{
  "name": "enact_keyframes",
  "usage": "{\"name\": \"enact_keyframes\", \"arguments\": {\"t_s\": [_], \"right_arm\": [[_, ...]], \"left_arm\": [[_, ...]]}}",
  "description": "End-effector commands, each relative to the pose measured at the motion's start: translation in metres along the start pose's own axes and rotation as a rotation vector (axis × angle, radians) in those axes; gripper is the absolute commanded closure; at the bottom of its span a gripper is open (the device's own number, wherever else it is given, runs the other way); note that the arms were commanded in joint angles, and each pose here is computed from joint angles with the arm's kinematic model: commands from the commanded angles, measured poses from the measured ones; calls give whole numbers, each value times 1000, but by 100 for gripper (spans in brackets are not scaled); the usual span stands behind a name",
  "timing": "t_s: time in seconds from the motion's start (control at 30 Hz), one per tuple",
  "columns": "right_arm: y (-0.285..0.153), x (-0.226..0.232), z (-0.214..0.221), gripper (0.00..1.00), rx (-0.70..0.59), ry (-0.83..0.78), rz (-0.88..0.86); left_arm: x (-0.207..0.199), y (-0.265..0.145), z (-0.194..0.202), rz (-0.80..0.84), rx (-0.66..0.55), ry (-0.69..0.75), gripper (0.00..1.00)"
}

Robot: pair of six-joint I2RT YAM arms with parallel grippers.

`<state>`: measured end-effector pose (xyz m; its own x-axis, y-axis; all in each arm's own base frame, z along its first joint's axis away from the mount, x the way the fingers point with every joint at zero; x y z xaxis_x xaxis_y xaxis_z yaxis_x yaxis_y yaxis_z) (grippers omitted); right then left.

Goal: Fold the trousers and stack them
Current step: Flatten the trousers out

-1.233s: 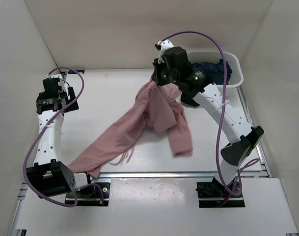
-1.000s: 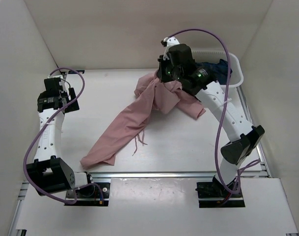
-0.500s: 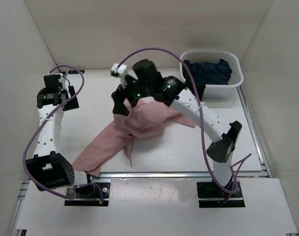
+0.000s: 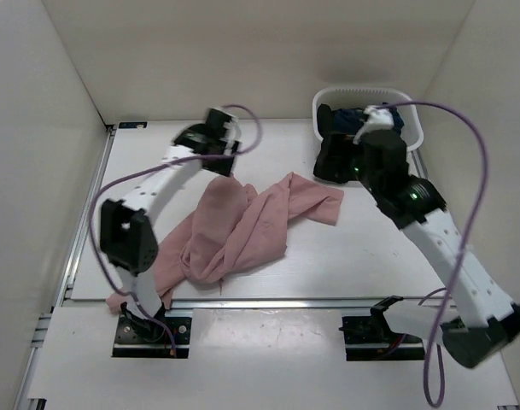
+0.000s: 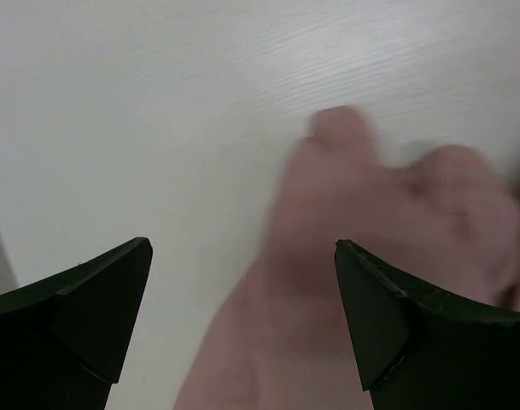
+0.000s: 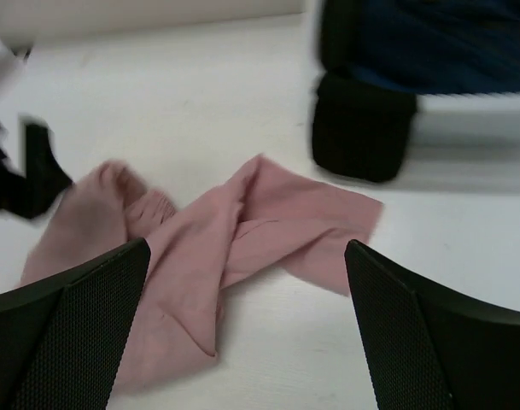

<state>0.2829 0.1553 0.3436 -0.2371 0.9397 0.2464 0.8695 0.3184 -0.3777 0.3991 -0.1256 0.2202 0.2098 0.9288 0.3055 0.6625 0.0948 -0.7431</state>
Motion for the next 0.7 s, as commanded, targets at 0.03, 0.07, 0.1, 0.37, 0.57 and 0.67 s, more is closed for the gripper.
{"name": "enact_keyframes", "arguments": {"t_s": [0.03, 0.07, 0.1, 0.37, 0.57, 0.67], "right_arm": [[-34, -81, 11, 1, -118, 220, 617], [-38, -87, 15, 1, -115, 224, 666], [-43, -90, 16, 1, -121, 242, 688], [-46, -99, 50, 1, -37, 236, 720], [-49, -100, 59, 1, -40, 264, 700], [-50, -99, 58, 1, -41, 271, 689]], "left_arm": [[-118, -8, -36, 154, -77, 179, 0], [-139, -4, -38, 186, -73, 206, 0], [-177, 13, -25, 232, -29, 269, 0], [-256, 63, -23, 281, -28, 333, 0], [-251, 107, 3, 110, 5, 361, 10], [-254, 92, -2, 145, -15, 359, 68]]}}
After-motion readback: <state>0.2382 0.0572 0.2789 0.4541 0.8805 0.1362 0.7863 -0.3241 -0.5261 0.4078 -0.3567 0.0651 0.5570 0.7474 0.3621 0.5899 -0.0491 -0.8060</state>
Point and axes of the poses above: each gripper's point midway between its finger pads, its own y axis out along the fingers, its own x axis along the line the jaws close on, z = x × y, the point moved 4 cm from there along -y, back along the fingers, and after that the axes turned 2 degrees about y, right-handed, at the moved point
